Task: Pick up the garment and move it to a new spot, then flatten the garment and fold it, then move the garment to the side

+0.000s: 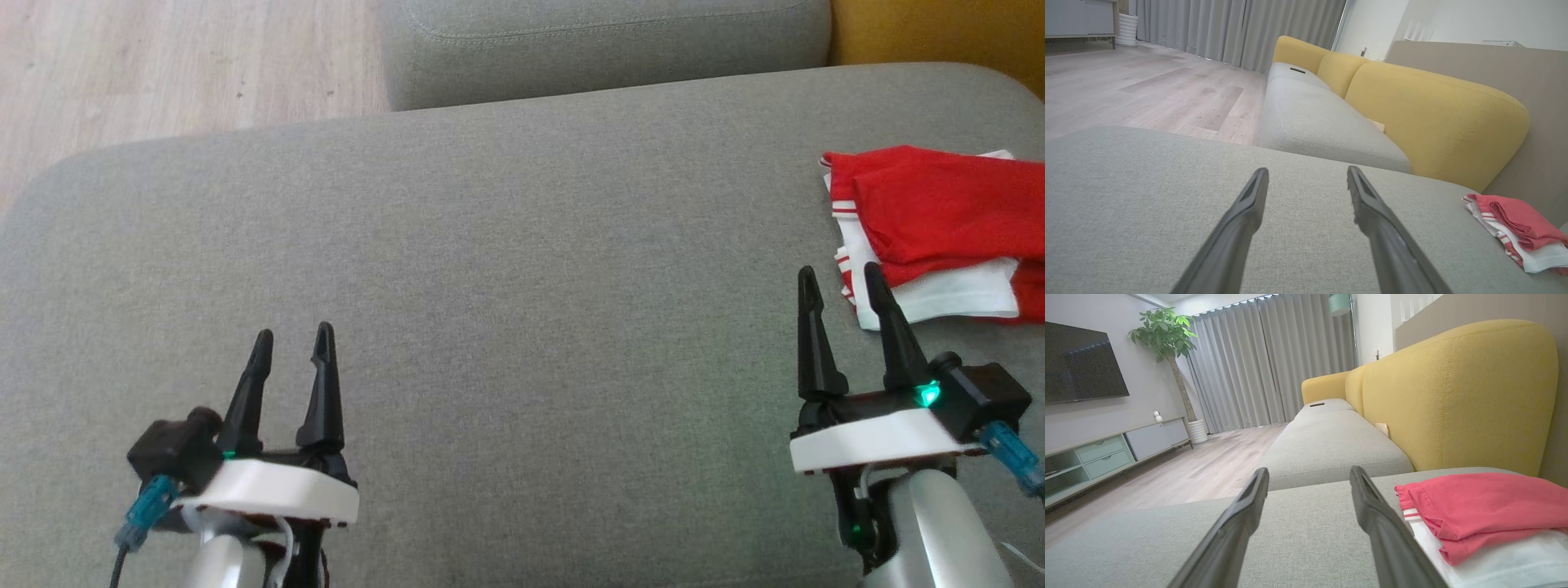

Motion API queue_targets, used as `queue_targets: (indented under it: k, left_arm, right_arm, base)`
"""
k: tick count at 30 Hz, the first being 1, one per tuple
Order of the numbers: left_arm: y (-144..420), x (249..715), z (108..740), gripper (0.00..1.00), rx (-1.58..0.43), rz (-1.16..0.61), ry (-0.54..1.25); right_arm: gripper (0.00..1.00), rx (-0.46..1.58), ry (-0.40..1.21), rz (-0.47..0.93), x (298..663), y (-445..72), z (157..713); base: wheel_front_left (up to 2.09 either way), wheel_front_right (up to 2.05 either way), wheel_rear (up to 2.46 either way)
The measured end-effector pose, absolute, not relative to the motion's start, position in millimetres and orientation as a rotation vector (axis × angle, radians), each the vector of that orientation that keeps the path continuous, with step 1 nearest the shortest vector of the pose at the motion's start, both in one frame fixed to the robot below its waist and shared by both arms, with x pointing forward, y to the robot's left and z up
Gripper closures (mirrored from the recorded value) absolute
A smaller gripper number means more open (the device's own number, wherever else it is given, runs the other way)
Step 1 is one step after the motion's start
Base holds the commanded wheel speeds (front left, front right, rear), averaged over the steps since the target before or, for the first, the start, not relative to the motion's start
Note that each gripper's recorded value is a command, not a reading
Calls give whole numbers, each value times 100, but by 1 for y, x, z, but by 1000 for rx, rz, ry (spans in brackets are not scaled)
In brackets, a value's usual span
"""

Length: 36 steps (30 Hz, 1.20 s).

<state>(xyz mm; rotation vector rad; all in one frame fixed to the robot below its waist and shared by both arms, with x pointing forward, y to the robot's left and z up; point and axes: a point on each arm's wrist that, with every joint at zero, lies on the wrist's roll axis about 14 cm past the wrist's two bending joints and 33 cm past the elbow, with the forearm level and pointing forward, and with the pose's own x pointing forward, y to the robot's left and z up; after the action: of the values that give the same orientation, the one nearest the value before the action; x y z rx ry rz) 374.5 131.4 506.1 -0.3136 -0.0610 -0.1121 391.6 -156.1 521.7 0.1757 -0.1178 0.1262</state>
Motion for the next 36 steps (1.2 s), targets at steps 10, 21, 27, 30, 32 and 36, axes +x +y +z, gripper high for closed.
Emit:
queue_targets:
  k: [10,21,27,30,32,36]
  left_arm:
    - [136,375,505,0,-323,-97,-61]
    - [140,360,466,100,-330,-63,63]
    - [142,351,451,100,-378,-39,120]
    - [144,351,450,100,-408,-28,125]
    - [145,351,450,100,-428,-22,129]
    - [146,351,449,100,-469,-17,139]
  right_arm:
    - [0,180,-112,129,391,-155,520]
    - [100,188,11,116,379,-155,480]
    - [100,246,61,95,371,-157,466]
    - [100,279,64,86,371,-159,466]
    - [100,301,65,80,371,-159,466]
    - [100,345,70,67,371,-161,466]
  base:
    - [0,0,0]
    - [0,0,0]
    - [0,0,0]
    - [0,0,0]
    - [0,0,0]
    - [0,0,0]
